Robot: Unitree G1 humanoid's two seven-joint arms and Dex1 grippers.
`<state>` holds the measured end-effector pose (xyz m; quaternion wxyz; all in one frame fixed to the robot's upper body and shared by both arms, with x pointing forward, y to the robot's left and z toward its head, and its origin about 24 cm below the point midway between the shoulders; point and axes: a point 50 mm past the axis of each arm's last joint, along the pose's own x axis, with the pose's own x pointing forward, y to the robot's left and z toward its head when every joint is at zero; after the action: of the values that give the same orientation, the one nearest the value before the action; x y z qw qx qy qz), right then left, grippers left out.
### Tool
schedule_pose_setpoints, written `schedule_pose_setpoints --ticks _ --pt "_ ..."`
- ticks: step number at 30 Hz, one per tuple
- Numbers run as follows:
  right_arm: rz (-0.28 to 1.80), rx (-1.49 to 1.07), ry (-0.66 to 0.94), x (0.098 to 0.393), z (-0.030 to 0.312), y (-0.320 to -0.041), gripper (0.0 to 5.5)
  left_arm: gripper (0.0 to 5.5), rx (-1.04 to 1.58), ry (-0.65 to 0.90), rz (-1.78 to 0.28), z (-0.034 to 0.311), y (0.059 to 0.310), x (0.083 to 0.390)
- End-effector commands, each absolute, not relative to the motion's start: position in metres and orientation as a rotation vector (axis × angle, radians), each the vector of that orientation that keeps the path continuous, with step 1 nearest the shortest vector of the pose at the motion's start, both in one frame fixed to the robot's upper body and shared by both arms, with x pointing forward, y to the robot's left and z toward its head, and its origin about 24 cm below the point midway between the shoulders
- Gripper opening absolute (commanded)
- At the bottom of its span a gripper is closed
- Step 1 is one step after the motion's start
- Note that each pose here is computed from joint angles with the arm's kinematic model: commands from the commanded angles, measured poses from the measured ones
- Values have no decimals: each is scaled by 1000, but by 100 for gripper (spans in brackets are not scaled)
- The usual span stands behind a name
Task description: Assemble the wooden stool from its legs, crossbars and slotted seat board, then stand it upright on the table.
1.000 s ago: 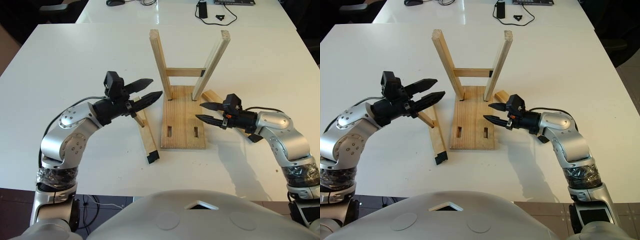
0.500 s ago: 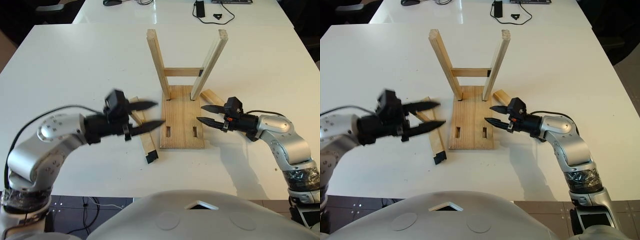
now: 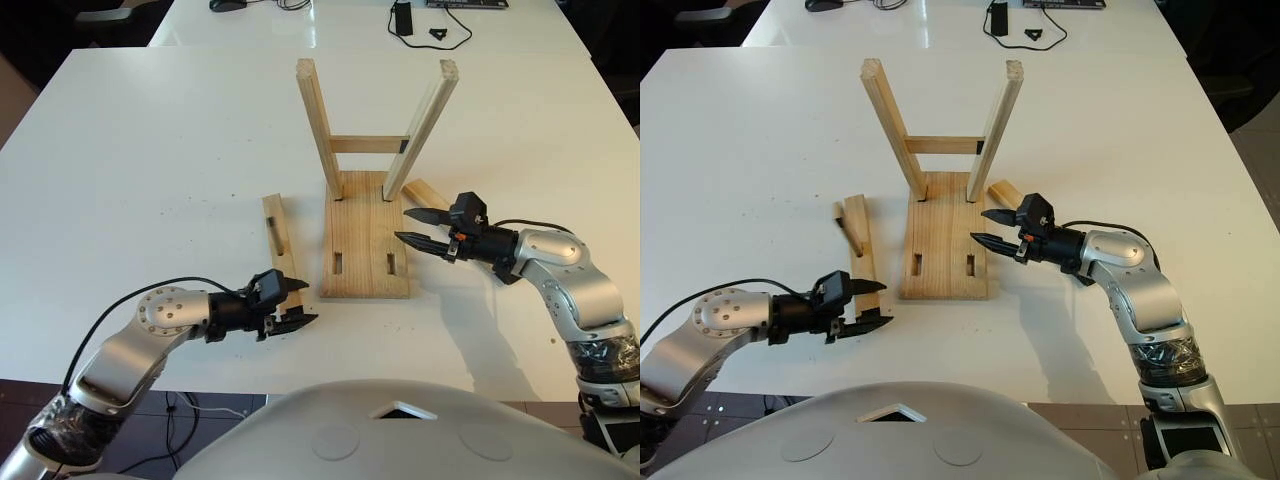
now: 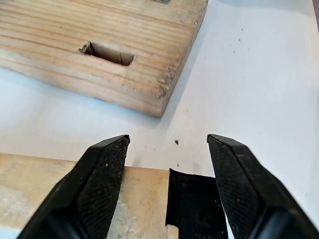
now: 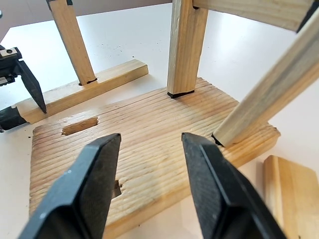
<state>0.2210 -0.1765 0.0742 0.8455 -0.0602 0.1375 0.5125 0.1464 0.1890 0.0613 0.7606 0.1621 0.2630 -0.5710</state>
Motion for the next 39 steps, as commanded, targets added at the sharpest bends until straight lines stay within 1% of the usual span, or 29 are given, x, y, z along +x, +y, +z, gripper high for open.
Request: schedule_pose_setpoints --ticks 1,4,7,9,11,14,16,19,24,28,34,39 --pt "1047 -142 288 218 75 -179 224 290 459 689 -1221 55 216 146" --pt "1040 -144 289 217 74 -180 224 290 491 660 -1189 68 228 156" --pt "1029 -154 296 217 73 -181 224 290 530 625 -1111 80 241 168" --pt "1020 -163 300 216 74 -183 224 290 528 587 -990 92 250 177" --pt "1006 -160 302 213 75 -187 224 290 492 549 -907 106 251 178" --pt "978 -161 315 205 73 -193 224 290 355 583 -704 113 250 173" --pt "948 -158 323 199 73 -197 224 290 228 649 -586 107 244 162" --pt "920 -149 327 195 72 -200 224 290 74 692 -521 103 224 150" --pt "946 -161 326 197 73 -196 224 290 41 704 -360 97 217 154" --pt "953 -167 323 201 77 -196 224 290 59 690 -302 93 212 156" --pt "967 -168 334 200 73 -195 224 290 86 703 -252 84 215 155" --pt "977 -165 331 202 72 -191 224 290 65 729 -297 69 213 165"
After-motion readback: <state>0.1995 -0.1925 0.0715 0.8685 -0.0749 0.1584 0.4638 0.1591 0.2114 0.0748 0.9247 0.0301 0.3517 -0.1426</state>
